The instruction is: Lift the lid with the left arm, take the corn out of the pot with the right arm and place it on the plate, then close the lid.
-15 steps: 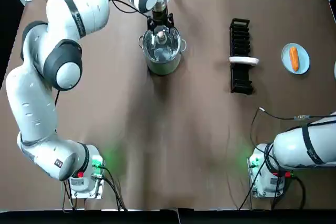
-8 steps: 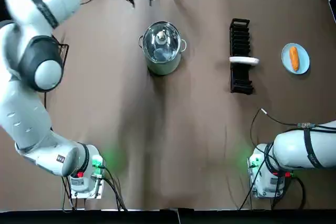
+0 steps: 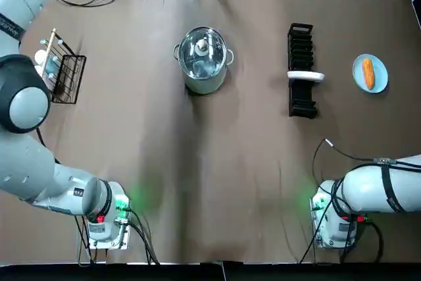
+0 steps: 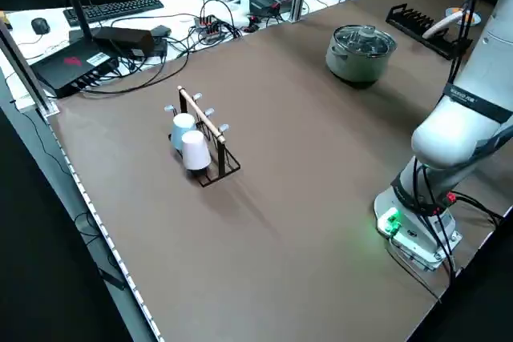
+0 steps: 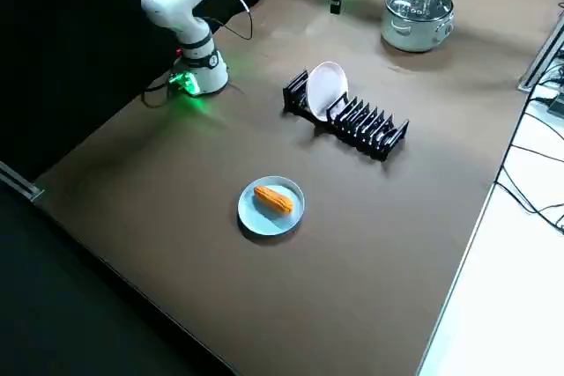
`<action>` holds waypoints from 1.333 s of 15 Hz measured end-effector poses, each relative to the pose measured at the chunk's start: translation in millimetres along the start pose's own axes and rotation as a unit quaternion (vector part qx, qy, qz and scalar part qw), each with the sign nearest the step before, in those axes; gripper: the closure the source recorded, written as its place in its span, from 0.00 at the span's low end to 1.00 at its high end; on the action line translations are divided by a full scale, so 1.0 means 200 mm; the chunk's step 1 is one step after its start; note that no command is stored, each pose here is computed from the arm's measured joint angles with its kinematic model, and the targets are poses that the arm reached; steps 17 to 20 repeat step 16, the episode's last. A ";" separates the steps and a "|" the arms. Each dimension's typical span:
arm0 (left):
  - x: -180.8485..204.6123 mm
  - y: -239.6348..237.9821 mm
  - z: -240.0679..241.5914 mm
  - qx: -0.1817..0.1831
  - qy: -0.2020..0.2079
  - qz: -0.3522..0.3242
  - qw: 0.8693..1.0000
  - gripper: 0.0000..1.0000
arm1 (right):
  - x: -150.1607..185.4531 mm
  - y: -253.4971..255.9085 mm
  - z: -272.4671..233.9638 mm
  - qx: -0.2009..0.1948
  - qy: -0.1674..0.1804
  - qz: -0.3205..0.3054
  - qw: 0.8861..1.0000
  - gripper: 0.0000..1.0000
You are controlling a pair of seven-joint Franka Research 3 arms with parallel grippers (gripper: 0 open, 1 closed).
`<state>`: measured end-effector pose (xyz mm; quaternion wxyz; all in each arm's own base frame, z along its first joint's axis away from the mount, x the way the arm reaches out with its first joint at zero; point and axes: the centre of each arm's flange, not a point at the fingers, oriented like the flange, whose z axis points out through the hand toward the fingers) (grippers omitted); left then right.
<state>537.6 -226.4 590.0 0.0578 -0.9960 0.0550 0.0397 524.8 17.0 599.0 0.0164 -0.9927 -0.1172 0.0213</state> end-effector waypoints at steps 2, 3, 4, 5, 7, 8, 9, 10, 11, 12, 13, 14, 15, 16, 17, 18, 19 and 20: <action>-0.02 -0.02 -0.02 0.002 -0.002 -0.006 1.000 0.00 | -0.01 0.00 -0.01 -0.004 0.006 0.000 1.000 0.00; -0.03 -0.06 -0.04 0.002 -0.001 -0.014 1.000 0.00 | -0.01 0.00 -0.01 -0.005 0.008 0.000 1.000 0.00; -0.04 -0.12 -0.07 0.002 0.001 -0.025 1.000 0.00 | -0.02 0.00 -0.02 -0.005 0.009 0.000 1.000 0.00; -0.05 -0.19 -0.10 0.002 0.004 -0.035 0.999 0.00 | -0.02 0.00 -0.02 -0.005 0.010 0.000 1.000 0.00; -0.09 -0.29 -0.18 -0.010 0.015 -0.045 0.999 0.00 | -0.02 0.00 -0.03 -0.006 0.011 0.000 1.000 0.00; -0.12 -0.33 -0.23 -0.022 0.020 -0.047 0.998 0.00 | -0.03 0.00 -0.03 -0.006 0.011 0.000 1.000 0.00; -0.15 -0.38 -0.27 -0.034 0.022 -0.047 0.998 0.00 | -0.03 0.00 -0.03 -0.006 0.012 0.000 1.000 0.00; -0.18 -0.45 -0.29 -0.046 0.023 -0.040 0.998 0.00 | -0.03 0.00 -0.03 -0.008 0.012 0.000 1.000 0.00; -0.20 -0.51 -0.31 -0.053 0.025 -0.031 0.998 0.00 | -0.03 0.00 -0.03 -0.009 0.012 0.000 1.000 0.00; -0.21 -0.60 -0.30 -0.057 0.026 -0.012 0.998 0.00 | -0.03 0.01 -0.03 -0.012 0.011 0.000 1.000 0.00; -0.20 -0.62 -0.29 -0.057 0.024 -0.005 0.998 0.00 | -0.03 0.01 -0.03 -0.013 0.011 0.000 1.000 0.00; -0.20 -0.62 -0.28 -0.057 0.022 -0.003 0.998 0.00 | -0.03 0.01 -0.03 -0.014 0.011 0.000 1.000 0.00; -0.20 -0.62 -0.28 -0.057 0.021 -0.002 0.998 0.00 | -0.03 0.01 -0.03 -0.014 0.011 0.000 1.000 0.00; -0.20 -0.61 -0.27 -0.057 0.021 -0.002 0.998 0.00 | -0.03 0.01 -0.03 -0.015 0.011 0.000 1.000 0.00; -0.20 -0.61 -0.27 -0.057 0.021 -0.002 0.998 0.00 | -0.03 0.01 -0.03 -0.015 0.011 0.000 1.000 0.00; -0.20 -0.61 -0.27 -0.057 0.021 -0.002 0.998 0.00 | -0.03 0.01 -0.03 -0.015 0.011 0.000 1.000 0.00; -0.20 -0.61 -0.27 -0.057 0.021 -0.002 0.998 0.00 | -0.03 0.01 -0.03 -0.015 0.011 0.000 1.000 0.00; -0.20 -0.61 -0.27 -0.057 0.021 -0.002 0.998 0.00 | -0.03 0.01 -0.03 -0.015 0.011 0.000 1.000 0.00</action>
